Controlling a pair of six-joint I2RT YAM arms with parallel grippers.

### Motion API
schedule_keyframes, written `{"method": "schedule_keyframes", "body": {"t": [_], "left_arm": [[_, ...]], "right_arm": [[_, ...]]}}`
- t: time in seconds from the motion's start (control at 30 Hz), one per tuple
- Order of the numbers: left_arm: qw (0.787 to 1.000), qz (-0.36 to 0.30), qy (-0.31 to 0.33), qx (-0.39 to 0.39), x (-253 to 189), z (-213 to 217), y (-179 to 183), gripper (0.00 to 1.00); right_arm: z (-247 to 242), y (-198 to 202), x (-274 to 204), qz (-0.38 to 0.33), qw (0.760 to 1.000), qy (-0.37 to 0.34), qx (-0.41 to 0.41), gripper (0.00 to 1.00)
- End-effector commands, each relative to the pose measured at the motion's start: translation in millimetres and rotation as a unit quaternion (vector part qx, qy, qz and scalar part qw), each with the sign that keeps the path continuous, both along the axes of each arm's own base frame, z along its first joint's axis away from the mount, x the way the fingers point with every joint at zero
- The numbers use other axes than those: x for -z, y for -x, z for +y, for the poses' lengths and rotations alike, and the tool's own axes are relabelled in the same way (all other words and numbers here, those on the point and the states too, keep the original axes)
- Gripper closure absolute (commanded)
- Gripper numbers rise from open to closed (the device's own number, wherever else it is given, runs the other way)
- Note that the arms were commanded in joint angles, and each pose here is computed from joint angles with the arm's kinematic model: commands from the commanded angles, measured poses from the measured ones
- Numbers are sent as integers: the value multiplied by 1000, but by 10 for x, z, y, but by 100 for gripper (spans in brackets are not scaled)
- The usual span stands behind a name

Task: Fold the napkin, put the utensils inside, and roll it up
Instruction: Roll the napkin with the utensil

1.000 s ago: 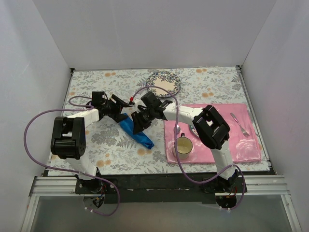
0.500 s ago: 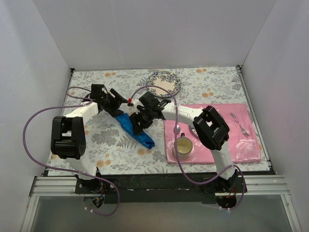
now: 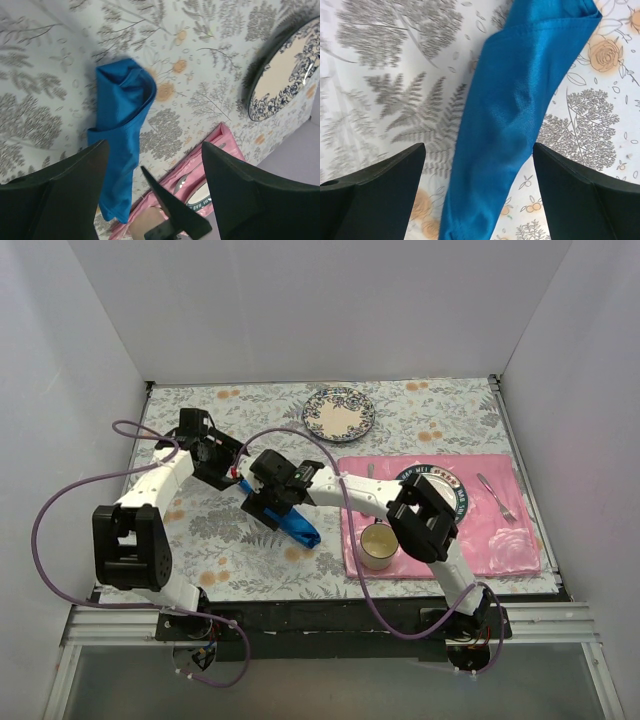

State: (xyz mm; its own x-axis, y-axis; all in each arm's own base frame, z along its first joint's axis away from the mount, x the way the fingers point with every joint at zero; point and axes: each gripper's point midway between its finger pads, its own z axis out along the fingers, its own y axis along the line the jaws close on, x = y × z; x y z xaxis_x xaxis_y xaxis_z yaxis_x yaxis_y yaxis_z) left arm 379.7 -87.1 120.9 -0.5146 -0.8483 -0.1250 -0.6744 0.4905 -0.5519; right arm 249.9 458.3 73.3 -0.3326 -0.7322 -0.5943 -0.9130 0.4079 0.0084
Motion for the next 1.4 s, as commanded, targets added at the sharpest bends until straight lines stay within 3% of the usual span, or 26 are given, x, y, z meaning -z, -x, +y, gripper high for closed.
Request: {"method": "schedule_keyframes", "body": {"t": [0.0,0.2,0.43,0.53,0.57,0.63,0.73,0.87,1.03,1.17,1.27,1.37], "left_arm": [[997,18,-22,-76,-93,229,287,25],[996,20,-24,-82,-61,284,360,25],[996,24,-26,-84,-26,297,389,25],[996,21,-27,-81,-30,306,381,25],[996,23,-29,-80,-21,312,384,25],[996,22,-34,-78,-21,327,385,25],[996,26,-44,-80,12,361,411,25],[997,22,-46,-63,50,348,420,24],[1000,-1,-22,-13,84,200,402,25],[999,-36,3,34,-4,57,358,25],[995,-71,18,63,-147,-36,316,25],[991,-100,30,81,-275,-98,287,25]], "right_arm": [[-144,-198,223,-80,994,75,22,5],[-166,-215,320,-126,987,98,38,9],[-253,-197,515,-121,984,118,53,18],[-266,-182,583,-115,985,114,62,27],[-291,-185,621,-107,985,113,70,37],[-304,-192,692,-92,987,111,74,46],[-327,-168,788,-73,988,117,75,48],[-296,-151,817,-49,991,102,77,62],[-187,-149,727,22,996,43,81,84],[-98,-114,604,106,991,-25,76,91],[-17,-97,428,195,973,-98,71,94],[11,-82,262,293,938,-170,70,95]]}}
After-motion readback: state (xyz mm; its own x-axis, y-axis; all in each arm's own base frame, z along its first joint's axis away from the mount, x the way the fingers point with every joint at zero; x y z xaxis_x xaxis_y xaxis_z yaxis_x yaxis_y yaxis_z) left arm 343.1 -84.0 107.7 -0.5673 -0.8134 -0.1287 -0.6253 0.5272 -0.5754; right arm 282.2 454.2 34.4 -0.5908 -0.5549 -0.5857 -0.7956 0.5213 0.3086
